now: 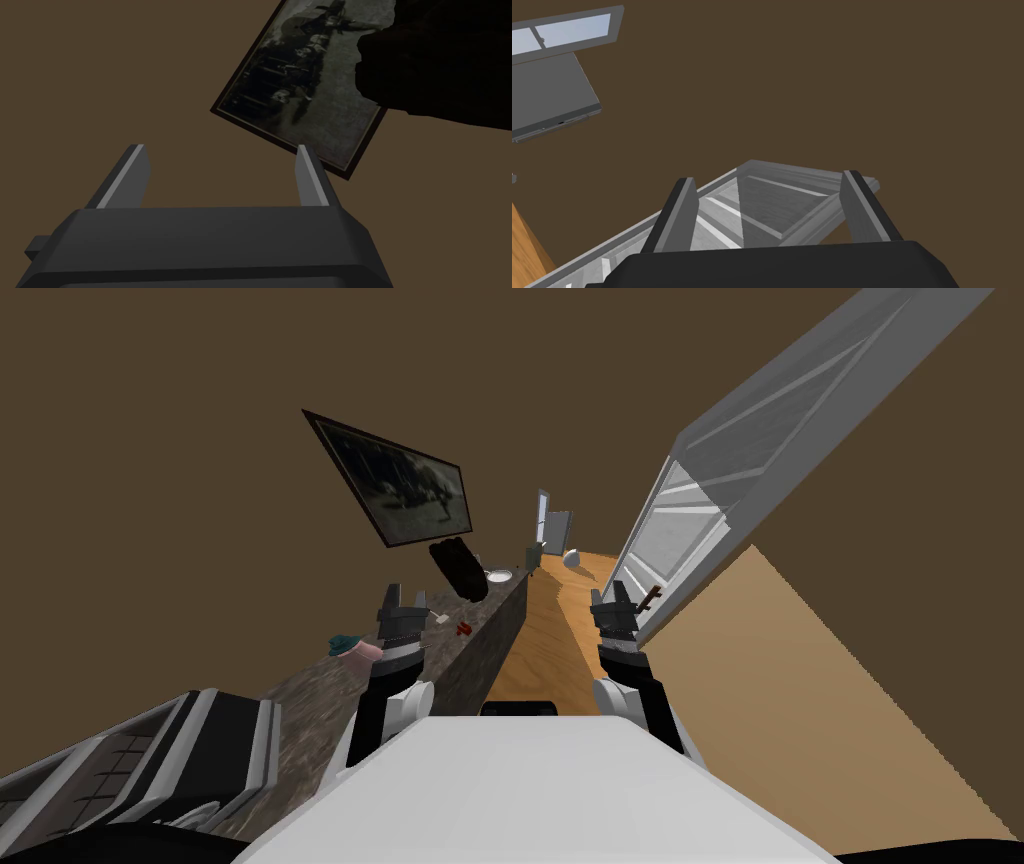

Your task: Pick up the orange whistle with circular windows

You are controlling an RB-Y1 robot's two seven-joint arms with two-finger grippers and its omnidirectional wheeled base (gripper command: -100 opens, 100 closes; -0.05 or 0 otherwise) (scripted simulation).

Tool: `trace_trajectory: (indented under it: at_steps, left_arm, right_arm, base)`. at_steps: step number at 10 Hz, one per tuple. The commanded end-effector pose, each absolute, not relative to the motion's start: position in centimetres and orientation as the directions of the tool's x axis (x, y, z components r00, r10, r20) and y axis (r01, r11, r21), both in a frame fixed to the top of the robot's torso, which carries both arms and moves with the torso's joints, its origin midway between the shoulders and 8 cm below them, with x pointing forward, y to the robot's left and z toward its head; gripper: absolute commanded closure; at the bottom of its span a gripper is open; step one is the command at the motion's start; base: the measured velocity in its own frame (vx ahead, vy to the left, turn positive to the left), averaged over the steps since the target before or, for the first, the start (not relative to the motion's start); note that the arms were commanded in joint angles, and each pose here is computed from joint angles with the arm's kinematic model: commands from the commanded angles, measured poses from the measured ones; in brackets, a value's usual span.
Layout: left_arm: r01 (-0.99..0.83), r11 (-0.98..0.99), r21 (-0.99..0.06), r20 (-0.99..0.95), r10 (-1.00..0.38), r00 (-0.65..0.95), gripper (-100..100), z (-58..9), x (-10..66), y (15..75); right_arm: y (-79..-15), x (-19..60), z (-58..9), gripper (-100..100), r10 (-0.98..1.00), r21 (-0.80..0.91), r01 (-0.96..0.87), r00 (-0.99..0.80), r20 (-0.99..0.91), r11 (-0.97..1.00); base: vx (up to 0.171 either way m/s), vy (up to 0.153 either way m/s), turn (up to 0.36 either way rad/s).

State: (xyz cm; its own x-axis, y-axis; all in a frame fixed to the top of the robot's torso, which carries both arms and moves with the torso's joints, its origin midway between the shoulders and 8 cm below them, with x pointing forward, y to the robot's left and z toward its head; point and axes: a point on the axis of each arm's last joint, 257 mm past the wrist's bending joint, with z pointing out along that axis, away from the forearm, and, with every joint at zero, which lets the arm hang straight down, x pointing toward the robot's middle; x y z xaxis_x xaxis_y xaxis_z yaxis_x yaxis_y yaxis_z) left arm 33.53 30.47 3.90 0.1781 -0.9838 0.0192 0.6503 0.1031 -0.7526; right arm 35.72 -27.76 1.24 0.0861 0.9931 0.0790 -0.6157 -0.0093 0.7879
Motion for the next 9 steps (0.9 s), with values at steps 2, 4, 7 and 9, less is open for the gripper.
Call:
trace_trajectory:
  at_steps: [2, 4, 7, 9]
  left_arm:
    - [0.61, 0.109, -0.785, -0.021, -0.988, 0.151, -100, 3.0, 34.2, 30.2]
    - [0.557, 0.107, -0.823, -0.042, -0.991, 0.127, -100, 1.8, 34.9, 30.3]
    - [0.509, 0.101, -0.855, -0.048, -0.992, 0.116, -100, 0.6, 35.5, 30.4]
    - [0.461, 0.094, -0.882, -0.052, -0.993, 0.105, -100, -0.5, 35.9, 30.5]
  right_arm:
    - [-27.8, 35.7, 1.2, 0, 0.993, 0.788, -0.616, 0.086, 0.079, -0.009]
    - [-27.8, 35.7, 1.2, 0, 0.993, 0.788, -0.616, 0.086, 0.079, -0.009]
    - [-27.8, 35.7, 1.2, 0, 0.993, 0.788, -0.616, 0.086, 0.079, -0.009]
    - [-27.8, 35.7, 1.2, 0, 0.993, 0.788, -0.616, 0.086, 0.079, -0.009]
  base:
    - [-0.015, -0.009, -0.02]
    - [-0.036, -0.017, -0.023]
    - [-0.034, -0.014, -0.012]
    - [-0.037, -0.01, -0.015]
